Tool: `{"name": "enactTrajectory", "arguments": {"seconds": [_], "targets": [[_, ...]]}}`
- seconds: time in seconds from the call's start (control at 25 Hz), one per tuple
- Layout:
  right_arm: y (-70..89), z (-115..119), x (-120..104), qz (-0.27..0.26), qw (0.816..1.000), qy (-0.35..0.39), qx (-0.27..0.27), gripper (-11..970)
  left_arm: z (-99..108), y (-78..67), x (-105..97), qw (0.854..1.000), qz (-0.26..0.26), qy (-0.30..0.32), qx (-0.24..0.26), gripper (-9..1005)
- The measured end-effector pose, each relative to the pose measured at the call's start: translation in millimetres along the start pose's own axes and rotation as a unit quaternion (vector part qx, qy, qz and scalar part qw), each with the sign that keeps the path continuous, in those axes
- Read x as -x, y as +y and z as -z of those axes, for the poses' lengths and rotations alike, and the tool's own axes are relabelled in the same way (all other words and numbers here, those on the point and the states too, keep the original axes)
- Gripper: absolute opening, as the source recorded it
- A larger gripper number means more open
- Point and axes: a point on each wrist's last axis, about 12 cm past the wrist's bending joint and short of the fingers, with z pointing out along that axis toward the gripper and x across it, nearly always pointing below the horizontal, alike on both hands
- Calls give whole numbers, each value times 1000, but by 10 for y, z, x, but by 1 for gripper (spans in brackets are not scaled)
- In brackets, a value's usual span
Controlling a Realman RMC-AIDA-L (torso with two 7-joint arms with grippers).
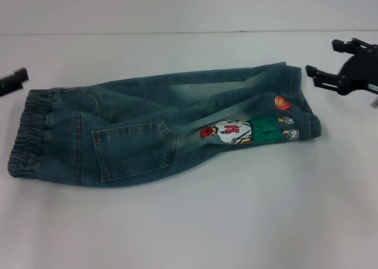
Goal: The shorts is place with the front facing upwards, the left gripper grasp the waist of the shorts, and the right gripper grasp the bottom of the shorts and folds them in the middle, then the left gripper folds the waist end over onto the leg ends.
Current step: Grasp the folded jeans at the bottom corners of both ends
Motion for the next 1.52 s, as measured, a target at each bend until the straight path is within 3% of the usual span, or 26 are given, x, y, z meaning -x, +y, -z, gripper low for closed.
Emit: {"name": "enactTrajectory", "arguments": {"seconds": [0.24,0.6,0.76,0.92,1.16,1.52], "targets": [[194,268,-26,-11,996,-46,81,838,471,-106,-310,991,10,-107,-85,890],[660,393,-211,2,973,-61,223,839,818,-308,-968,983,-30,-161,-82,891],[817,492,-306,8,958,-56,281,838,834,-385,-1156,986,-39,-144,-80,890],[879,594,-359,3,951,-60,305,838,816,-404,-1268,989,-47,-120,-73,890],[883,645,-395,-3,952,-59,302,839,751,-284,-1355,996,-41,-76,-22,891],[886,614,-365,-1,951,-64,304,839,588,-121,-1340,998,-70,3,-6,851]]}}
